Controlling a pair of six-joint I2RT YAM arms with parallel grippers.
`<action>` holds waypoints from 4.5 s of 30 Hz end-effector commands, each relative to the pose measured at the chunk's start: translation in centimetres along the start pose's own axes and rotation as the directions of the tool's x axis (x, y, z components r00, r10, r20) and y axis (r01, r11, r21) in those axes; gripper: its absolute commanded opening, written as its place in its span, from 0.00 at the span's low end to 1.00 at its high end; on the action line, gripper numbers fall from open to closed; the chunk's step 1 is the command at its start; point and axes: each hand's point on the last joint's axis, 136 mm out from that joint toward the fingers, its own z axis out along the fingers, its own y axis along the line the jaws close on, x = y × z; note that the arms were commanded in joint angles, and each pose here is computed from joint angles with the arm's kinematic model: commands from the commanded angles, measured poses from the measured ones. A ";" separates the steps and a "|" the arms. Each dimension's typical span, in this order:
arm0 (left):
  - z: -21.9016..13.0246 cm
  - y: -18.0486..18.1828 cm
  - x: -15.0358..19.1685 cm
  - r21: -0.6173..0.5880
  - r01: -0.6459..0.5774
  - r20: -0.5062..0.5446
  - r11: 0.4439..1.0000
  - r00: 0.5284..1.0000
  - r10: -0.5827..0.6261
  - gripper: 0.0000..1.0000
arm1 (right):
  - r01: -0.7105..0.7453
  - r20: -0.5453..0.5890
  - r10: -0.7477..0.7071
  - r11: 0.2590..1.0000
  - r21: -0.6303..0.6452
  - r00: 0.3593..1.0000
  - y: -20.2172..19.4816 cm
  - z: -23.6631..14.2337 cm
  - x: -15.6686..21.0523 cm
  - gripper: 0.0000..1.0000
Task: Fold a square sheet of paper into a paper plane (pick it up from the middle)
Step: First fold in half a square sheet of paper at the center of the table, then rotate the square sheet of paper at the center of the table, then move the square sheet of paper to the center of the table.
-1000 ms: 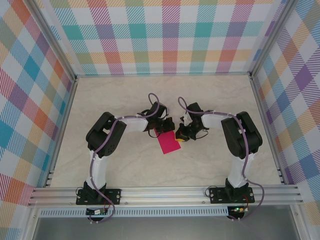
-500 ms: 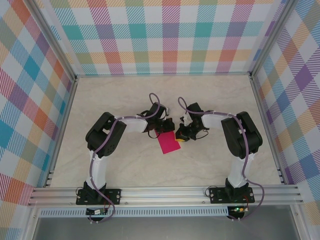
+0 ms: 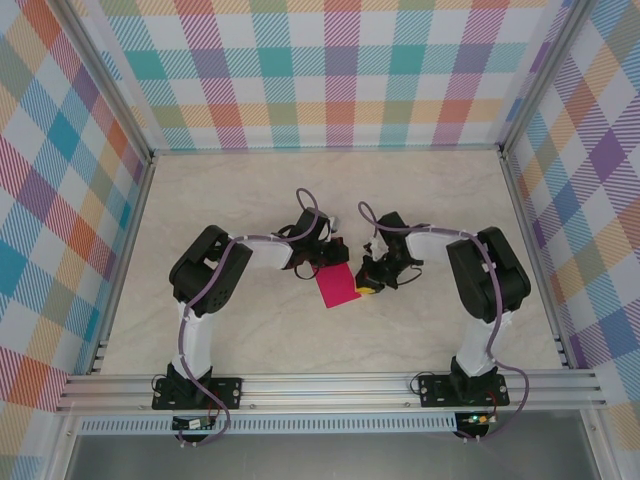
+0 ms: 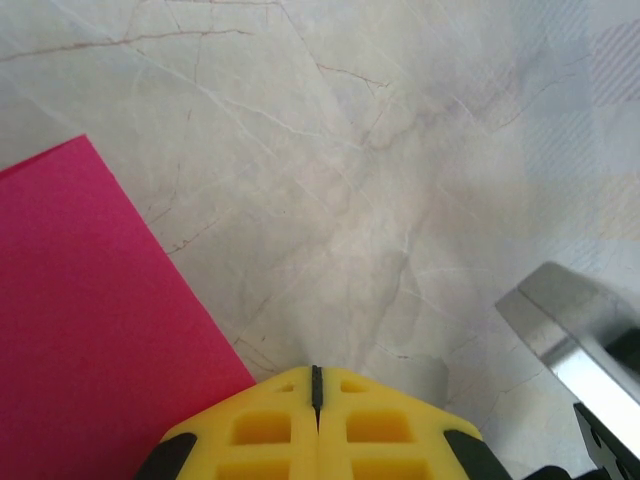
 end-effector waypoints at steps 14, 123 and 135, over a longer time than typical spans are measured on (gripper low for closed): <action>1.1 8.2 3.9 -0.250 0.033 -0.085 0.968 0.995 -0.056 0.00 | 0.052 0.094 -0.049 0.998 -0.031 0.994 3.6 -4.8 1.4 0.07; -12.9 7.2 -11.3 -0.351 0.212 0.306 0.912 0.947 -0.102 0.37 | -0.122 0.057 0.120 0.992 0.040 0.991 2.8 2.6 1.0 0.08; -21.3 12.0 -3.9 -0.521 0.422 0.435 0.742 0.879 -0.195 0.71 | 0.120 0.150 -0.140 0.984 0.130 0.979 9.3 0.2 -2.7 0.28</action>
